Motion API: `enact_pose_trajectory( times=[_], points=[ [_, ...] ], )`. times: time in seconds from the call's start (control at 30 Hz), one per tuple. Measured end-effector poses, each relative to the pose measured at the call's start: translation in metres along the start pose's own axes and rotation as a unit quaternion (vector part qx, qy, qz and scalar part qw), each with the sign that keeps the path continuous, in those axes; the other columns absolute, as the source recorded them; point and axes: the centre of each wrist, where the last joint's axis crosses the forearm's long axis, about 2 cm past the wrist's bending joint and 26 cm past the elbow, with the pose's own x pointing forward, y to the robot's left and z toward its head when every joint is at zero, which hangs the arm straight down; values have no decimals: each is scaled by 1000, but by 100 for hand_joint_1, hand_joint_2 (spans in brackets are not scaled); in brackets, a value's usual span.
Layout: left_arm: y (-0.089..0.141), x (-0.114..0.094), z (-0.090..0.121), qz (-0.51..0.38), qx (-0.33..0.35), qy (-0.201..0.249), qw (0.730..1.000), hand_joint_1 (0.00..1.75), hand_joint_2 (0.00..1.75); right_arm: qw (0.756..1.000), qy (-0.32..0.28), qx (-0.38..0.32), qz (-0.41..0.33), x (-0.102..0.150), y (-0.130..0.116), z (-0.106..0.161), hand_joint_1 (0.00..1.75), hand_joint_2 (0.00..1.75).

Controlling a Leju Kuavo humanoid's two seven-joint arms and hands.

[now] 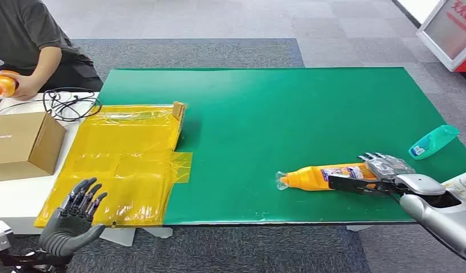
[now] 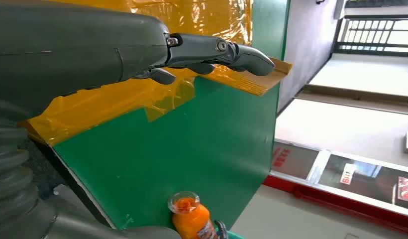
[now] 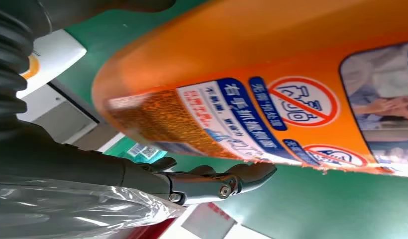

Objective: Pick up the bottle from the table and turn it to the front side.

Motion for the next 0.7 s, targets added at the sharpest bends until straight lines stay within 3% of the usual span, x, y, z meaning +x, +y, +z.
enact_pose_trajectory(
  times=[0.1,0.23,0.53,0.7],
  points=[
    [0,0,-1,1,1,-2,1000,0,175,1000,-3,9,-11,0,2,-3,8,175],
    [1,1,-2,1,2,-4,1000,0,175,999,-7,26,-26,1,6,-8,175,175],
    [2,2,-3,1,-1,-5,1000,0,175,999,-11,25,-35,2,5,-13,175,175],
    [2,1,-1,2,0,-4,1000,0,175,999,-21,-11,-49,8,8,-7,175,175]
  ],
)
